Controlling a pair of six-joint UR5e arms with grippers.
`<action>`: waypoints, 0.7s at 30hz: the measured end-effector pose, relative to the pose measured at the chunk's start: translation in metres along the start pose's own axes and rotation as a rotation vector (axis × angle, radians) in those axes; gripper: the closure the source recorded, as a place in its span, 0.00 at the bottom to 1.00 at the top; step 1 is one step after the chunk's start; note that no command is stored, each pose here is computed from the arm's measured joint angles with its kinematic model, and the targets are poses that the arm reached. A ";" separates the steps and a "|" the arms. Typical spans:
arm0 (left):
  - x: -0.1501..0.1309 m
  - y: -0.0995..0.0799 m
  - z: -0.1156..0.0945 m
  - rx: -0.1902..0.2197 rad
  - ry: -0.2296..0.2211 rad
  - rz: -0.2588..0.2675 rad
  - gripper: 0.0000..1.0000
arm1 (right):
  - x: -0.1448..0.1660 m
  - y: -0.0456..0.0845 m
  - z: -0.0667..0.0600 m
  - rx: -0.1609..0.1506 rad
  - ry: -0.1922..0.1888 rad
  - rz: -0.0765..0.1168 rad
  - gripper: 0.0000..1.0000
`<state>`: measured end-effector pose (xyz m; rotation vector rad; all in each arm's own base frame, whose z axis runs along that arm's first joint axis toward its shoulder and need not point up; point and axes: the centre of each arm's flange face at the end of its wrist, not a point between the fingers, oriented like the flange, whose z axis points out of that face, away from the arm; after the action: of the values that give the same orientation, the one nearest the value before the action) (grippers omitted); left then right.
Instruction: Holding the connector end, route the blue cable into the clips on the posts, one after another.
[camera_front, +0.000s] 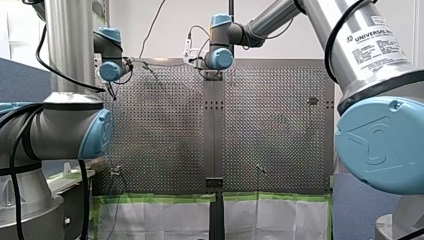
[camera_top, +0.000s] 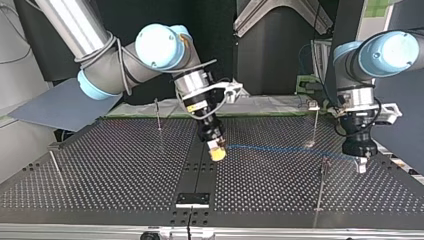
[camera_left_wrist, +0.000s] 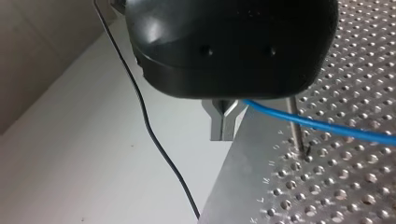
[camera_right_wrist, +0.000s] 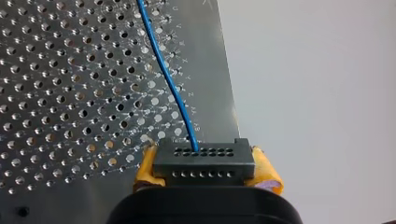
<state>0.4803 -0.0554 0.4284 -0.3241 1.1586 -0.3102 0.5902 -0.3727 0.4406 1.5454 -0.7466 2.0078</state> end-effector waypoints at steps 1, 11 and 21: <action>0.000 -0.001 0.001 0.008 -0.001 -0.004 1.00 | 0.000 0.001 0.000 -0.001 0.000 0.000 1.00; 0.010 0.001 0.009 0.030 0.016 -0.026 1.00 | 0.001 0.003 0.001 -0.004 0.004 -0.001 1.00; 0.013 0.009 0.013 0.025 0.011 -0.028 1.00 | 0.003 0.007 0.003 -0.006 0.007 -0.002 1.00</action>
<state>0.4980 -0.0515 0.4185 -0.3174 1.1613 -0.3514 0.5868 -0.3794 0.4433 1.5342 -0.7474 2.0067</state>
